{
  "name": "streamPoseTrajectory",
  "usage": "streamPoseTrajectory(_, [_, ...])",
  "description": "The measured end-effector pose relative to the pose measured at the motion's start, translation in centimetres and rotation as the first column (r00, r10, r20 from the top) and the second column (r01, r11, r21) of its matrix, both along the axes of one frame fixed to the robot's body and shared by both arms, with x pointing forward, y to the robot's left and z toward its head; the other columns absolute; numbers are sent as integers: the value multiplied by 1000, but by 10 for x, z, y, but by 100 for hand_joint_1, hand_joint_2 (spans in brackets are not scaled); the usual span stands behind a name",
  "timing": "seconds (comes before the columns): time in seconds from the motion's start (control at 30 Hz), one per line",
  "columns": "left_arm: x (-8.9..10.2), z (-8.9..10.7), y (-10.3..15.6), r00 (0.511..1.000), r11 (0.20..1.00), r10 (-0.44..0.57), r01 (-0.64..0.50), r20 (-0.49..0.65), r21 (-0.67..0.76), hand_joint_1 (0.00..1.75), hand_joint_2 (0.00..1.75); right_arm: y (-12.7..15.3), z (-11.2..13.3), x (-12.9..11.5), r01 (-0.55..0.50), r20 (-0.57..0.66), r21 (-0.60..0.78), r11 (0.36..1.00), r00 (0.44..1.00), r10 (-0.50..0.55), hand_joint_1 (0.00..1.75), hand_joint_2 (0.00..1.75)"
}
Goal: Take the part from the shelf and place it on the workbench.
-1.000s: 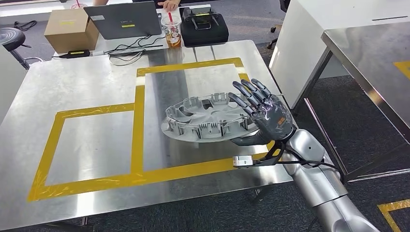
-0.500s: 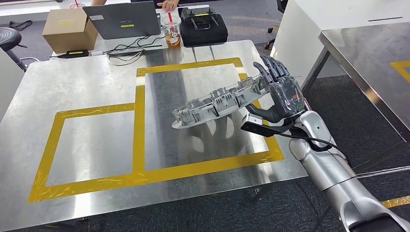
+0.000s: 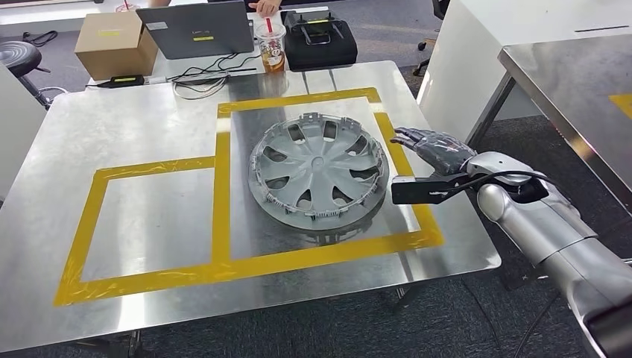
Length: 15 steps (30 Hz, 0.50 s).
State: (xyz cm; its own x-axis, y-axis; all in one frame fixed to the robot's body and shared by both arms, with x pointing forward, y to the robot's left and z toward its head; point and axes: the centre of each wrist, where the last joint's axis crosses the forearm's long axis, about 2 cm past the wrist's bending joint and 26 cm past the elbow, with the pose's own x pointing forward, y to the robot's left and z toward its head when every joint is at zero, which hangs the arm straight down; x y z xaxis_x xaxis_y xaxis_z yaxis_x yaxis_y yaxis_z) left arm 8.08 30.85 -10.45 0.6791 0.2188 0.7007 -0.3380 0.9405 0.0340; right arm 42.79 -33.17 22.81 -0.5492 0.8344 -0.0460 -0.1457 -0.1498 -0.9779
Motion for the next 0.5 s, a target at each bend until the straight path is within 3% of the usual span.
streamPoseTrajectory(0.3, [-1,1,4,1000,1000,-2,2,17,8,0,0,-3,-5,-1,20,0,-18,1000,1000,-20,0,0])
streamPoseTrajectory(0.4, [-2,1,5,1000,1000,2,-2,14,8,0,0,-3,-8,-4,18,129,26,999,991,-22,0,0])
streamPoseTrajectory(0.5, [-4,1,4,1000,1000,10,-10,-4,17,0,0,-2,-12,-11,-19,360,150,988,932,-37,0,0])
